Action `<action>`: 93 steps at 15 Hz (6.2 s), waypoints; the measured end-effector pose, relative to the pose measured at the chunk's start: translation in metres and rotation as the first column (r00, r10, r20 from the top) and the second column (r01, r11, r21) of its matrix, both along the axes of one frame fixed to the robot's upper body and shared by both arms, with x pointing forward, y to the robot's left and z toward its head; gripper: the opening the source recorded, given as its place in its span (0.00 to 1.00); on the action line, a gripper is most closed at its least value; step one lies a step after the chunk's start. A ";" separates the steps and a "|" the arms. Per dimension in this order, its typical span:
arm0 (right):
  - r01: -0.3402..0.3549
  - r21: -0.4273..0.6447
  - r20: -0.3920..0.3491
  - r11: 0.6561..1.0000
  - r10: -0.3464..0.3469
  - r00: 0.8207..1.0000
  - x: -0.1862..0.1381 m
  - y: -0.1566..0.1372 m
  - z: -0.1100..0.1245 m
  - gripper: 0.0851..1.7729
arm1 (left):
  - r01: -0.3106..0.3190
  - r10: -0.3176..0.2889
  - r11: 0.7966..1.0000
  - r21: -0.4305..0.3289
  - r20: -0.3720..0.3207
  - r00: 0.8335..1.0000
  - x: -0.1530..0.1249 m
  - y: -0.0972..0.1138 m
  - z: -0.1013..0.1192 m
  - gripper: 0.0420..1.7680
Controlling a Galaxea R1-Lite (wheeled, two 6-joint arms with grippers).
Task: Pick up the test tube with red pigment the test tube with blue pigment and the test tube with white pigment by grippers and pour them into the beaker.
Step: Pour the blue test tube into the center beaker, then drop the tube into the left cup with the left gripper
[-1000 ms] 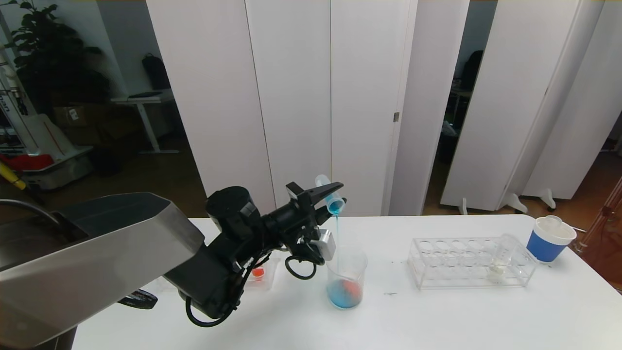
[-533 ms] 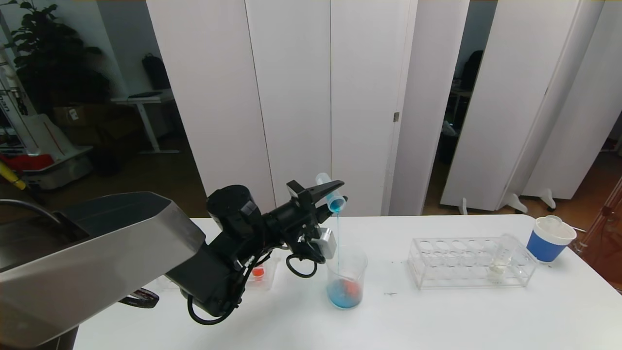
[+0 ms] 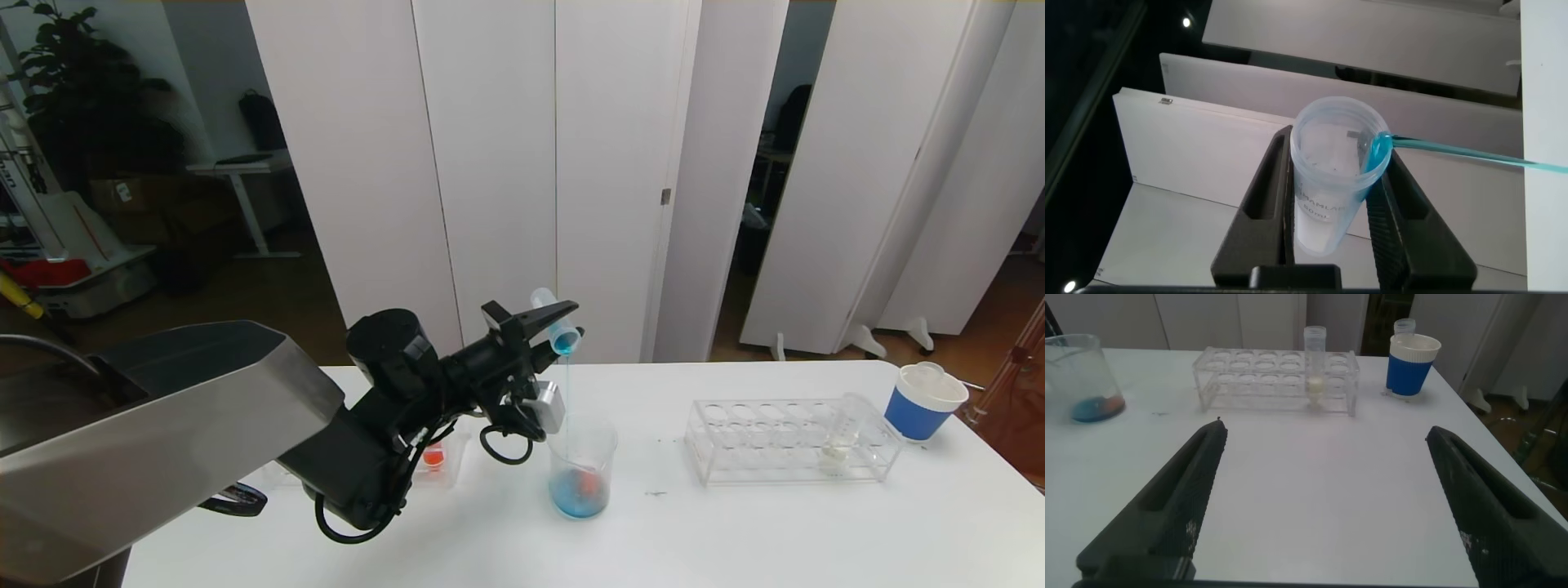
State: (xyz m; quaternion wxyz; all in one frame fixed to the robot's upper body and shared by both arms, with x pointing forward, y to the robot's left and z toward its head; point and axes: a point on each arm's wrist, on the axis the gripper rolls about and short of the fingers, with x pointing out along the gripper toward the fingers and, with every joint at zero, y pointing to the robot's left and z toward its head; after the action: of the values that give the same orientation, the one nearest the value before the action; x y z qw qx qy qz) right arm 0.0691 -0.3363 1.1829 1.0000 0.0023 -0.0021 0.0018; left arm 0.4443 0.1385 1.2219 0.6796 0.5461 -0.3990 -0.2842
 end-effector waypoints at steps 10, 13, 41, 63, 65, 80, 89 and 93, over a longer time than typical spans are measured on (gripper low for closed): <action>0.000 0.000 0.000 1.000 0.000 1.000 0.000 0.000 0.000 0.98 | 0.000 0.000 1.000 -0.003 0.011 1.000 0.000 0.000 0.003 0.32; 0.000 0.000 0.000 1.000 0.000 1.000 0.000 0.000 0.000 0.98 | 0.000 0.000 1.000 -0.006 0.020 1.000 -0.001 0.000 0.006 0.32; 0.000 0.000 0.000 1.000 0.000 1.000 0.000 0.000 0.000 0.98 | -0.048 0.044 0.996 -0.079 -0.058 0.997 -0.007 0.010 0.019 0.32; 0.000 0.000 0.000 1.000 0.000 1.000 0.000 0.000 0.000 0.98 | -0.753 0.189 0.544 -0.370 -0.821 0.540 -0.056 0.043 0.105 0.32; 0.000 0.000 0.000 1.000 0.000 1.000 0.000 0.000 0.000 0.98 | -0.787 0.142 0.504 -0.355 -0.865 0.481 -0.060 0.049 0.106 0.32; 0.000 0.000 0.000 1.000 0.000 1.000 0.000 0.000 0.000 0.98 | -0.908 0.134 0.015 -0.418 -0.899 0.416 -0.057 0.148 0.125 0.32; 0.000 0.000 0.000 1.000 0.000 1.000 0.000 0.000 0.000 0.98 | -0.800 0.275 -0.266 -0.538 -0.838 0.471 -0.027 0.240 0.104 0.32; 0.000 0.000 0.000 1.000 0.000 1.000 0.000 0.000 0.000 0.98 | -0.816 0.279 -0.279 -0.506 -0.856 0.435 -0.018 0.247 0.074 0.32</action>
State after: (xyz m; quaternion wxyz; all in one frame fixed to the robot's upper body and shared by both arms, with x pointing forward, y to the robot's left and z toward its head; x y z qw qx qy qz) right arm 0.0691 -0.3363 1.1829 1.0000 0.0023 -0.0021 0.0020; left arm 0.4266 0.3851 1.2958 0.9510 0.0100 0.0058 0.3089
